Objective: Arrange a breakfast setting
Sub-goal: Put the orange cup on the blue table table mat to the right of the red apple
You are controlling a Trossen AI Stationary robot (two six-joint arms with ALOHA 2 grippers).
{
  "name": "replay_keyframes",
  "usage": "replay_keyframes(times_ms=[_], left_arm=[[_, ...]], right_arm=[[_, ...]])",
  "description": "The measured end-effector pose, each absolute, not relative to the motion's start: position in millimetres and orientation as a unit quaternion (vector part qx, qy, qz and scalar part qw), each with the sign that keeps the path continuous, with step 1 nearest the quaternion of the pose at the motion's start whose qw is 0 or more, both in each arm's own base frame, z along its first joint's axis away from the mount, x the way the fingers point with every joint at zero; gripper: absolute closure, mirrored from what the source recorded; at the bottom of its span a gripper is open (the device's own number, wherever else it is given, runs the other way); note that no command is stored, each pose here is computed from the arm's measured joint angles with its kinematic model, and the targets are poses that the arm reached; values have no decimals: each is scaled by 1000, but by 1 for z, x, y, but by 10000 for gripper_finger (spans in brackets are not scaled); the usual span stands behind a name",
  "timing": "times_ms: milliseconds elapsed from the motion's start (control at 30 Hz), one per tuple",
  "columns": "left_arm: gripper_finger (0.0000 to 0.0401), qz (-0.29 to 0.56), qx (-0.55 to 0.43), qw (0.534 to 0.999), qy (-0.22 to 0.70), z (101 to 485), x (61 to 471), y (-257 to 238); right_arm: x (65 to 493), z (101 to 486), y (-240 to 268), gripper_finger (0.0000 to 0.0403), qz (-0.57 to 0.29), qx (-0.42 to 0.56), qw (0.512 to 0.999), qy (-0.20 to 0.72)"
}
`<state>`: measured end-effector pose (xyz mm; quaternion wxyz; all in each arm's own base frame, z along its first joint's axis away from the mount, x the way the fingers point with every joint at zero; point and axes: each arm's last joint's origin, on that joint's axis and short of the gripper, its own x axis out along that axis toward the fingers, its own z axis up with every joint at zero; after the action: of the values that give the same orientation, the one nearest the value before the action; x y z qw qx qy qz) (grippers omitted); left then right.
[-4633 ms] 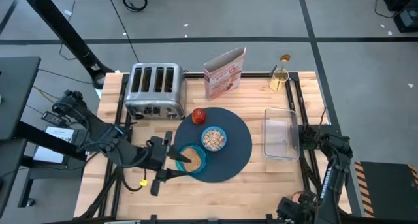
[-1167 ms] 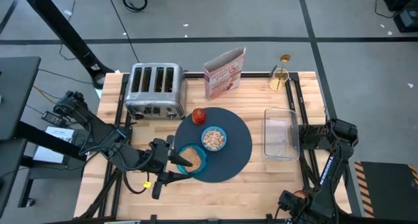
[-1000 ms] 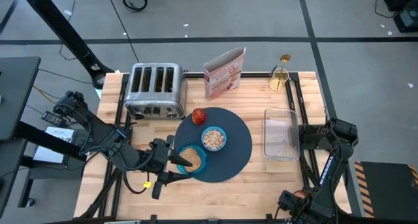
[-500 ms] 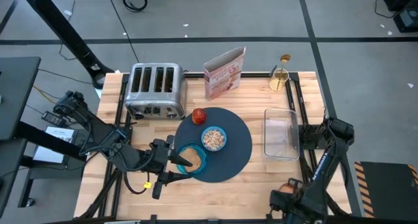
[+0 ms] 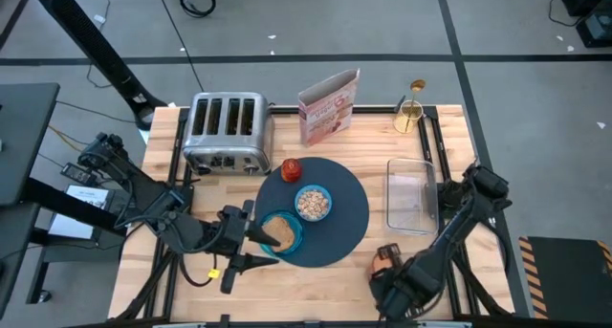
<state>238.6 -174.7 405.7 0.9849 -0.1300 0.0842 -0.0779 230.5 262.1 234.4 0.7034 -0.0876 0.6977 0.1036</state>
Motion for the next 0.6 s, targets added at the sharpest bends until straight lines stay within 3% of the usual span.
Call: replay_keyframes(times_ms=[400, 600], left_arm=[[234, -76, -130, 985, 84, 406, 239, -174], [234, -76, -129, 985, 84, 406, 239, -174]], right_arm=[[240, 231, 250, 390, 213, -283, 677, 645], [237, 227, 246, 390, 236, -329, 647, 647]])
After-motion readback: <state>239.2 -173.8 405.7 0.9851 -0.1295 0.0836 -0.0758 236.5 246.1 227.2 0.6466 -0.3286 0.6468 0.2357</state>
